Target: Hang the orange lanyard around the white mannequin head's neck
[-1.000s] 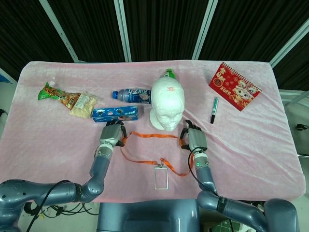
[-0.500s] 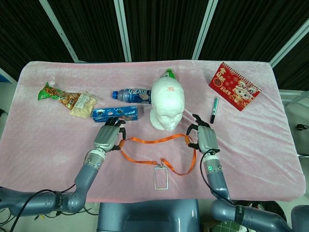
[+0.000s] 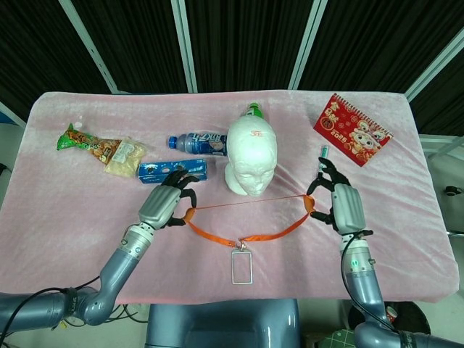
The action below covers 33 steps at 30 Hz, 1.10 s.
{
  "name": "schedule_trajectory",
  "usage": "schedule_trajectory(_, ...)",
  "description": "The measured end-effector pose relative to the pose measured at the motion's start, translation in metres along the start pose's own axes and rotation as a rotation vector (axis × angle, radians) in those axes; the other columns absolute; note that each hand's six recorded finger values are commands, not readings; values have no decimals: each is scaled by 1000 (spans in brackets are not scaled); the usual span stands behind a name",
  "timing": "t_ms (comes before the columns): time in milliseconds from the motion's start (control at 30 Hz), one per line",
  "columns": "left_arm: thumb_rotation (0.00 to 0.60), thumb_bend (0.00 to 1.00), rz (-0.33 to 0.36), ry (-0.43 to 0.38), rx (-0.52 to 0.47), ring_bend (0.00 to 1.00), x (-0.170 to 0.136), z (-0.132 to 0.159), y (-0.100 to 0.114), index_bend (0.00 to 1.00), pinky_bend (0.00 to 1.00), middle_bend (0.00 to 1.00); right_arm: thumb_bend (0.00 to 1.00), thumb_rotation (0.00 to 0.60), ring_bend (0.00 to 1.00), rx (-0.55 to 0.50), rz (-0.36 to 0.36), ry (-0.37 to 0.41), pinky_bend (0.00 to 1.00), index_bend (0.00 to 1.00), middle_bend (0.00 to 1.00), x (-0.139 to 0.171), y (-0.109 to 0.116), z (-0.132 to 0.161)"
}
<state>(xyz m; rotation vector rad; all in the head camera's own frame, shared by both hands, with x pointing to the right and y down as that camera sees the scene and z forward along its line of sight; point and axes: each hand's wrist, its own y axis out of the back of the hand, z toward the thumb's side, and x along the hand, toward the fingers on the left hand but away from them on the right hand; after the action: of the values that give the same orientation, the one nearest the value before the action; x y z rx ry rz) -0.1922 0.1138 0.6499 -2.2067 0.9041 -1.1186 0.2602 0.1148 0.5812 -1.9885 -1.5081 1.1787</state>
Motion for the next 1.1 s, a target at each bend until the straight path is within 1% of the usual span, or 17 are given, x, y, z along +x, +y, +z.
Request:
schedule_trajectory(100, 600, 488, 27, -23, -65, 0, 4, 8, 13, 607, 0, 175, 453, 600, 187, 7, -13, 24, 180, 692, 116, -1, 14, 10)
schedule_trajectory(200, 600, 487, 82, -58, -101, 0, 10, 19, 31, 608, 0, 175, 453, 600, 187, 16, -24, 51, 180, 692, 119, -5, 26, 21)
schedule_trajectory(333, 600, 486, 172, -93, -114, 0, 17, 27, 53, 610, 0, 175, 453, 600, 187, 31, -34, 90, 180, 692, 120, -15, 36, 39)
schedule_trajectory(433, 600, 486, 220, -95, -134, 0, 23, 27, 65, 611, 0, 175, 452, 600, 188, 46, -37, 104, 180, 692, 120, -22, 40, 49)
schedule_trajectory(533, 600, 486, 254, -84, -136, 0, 28, 23, 74, 611, 0, 174, 453, 600, 188, 58, -36, 110, 180, 692, 120, -31, 42, 57)
schedule_trajectory(600, 600, 485, 268, -72, -146, 0, 32, 19, 78, 610, 0, 174, 455, 600, 188, 62, -34, 108, 180, 692, 119, -36, 43, 60)
schedule_trajectory(700, 600, 484, 279, -58, -195, 0, 37, 16, 81, 611, 0, 174, 456, 600, 188, 66, -28, 106, 180, 692, 119, -46, 44, 66)
schedule_trajectory(833, 600, 484, 310, -53, -257, 0, 47, 14, 91, 610, 0, 174, 458, 600, 188, 75, -18, 107, 180, 692, 119, -63, 44, 76)
schedule_trajectory(933, 600, 479, 325, -56, -307, 0, 53, 15, 95, 609, 0, 173, 458, 600, 188, 86, -20, 101, 180, 693, 120, -77, 46, 80)
schedule_trajectory(1000, 600, 472, 318, -58, -340, 0, 57, 16, 93, 609, 0, 172, 458, 600, 188, 89, -25, 85, 180, 694, 119, -85, 49, 79)
schedule_trajectory(1100, 600, 468, 283, -63, -398, 0, 61, 20, 88, 609, 0, 172, 458, 600, 188, 97, -34, 58, 180, 696, 119, -96, 55, 75)
